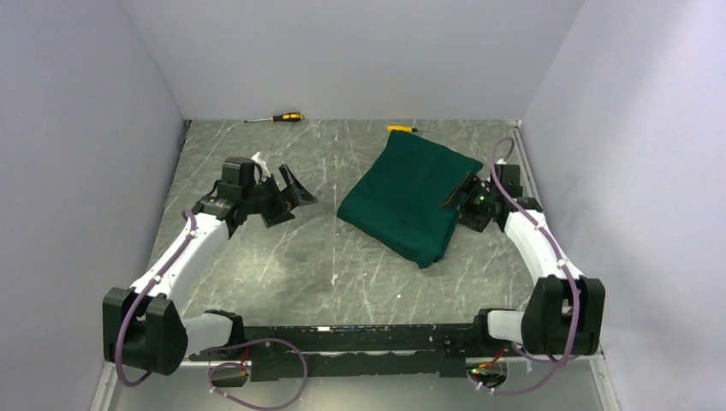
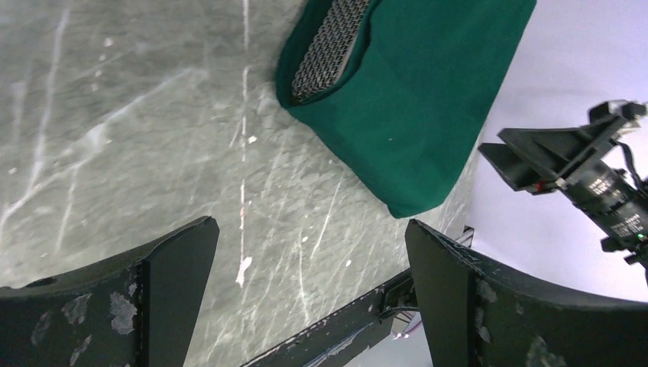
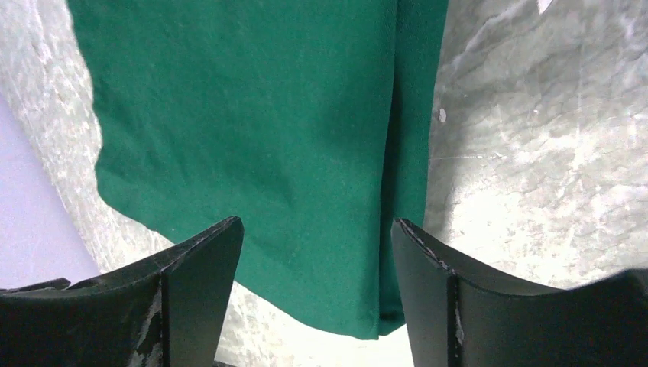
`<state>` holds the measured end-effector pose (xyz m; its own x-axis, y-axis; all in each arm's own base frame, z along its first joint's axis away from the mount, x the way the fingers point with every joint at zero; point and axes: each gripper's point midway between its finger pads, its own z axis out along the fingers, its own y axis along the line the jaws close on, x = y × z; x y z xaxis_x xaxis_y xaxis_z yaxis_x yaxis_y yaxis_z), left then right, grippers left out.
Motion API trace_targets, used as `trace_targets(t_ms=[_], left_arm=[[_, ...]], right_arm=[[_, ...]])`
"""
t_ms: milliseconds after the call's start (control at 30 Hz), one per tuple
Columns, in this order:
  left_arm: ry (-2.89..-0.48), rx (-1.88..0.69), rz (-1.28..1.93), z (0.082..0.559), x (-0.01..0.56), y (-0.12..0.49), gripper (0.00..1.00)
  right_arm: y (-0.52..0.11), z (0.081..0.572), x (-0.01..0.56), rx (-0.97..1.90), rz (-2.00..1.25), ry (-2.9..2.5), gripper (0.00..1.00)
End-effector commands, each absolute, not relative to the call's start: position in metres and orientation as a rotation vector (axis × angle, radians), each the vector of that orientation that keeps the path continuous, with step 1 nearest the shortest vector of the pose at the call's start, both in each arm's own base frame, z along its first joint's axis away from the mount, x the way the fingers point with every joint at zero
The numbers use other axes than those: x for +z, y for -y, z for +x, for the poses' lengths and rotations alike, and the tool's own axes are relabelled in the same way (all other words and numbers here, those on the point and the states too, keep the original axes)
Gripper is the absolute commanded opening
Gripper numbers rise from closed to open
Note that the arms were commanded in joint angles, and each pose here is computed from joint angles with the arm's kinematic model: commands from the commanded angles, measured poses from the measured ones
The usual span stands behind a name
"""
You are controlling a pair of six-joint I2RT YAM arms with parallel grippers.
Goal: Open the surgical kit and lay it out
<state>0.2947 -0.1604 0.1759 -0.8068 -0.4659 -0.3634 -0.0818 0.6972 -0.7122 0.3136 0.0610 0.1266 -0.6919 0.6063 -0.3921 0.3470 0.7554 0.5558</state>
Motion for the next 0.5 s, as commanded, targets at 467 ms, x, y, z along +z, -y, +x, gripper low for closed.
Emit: trace_targets(t_ms=[467], left_arm=[[-2.407,-0.828,-0.434,0.322,0.160,0.185,0.99]], right_arm=[[-0.100,0.308,0.070,0.681,0.738,-2.471,0.40]])
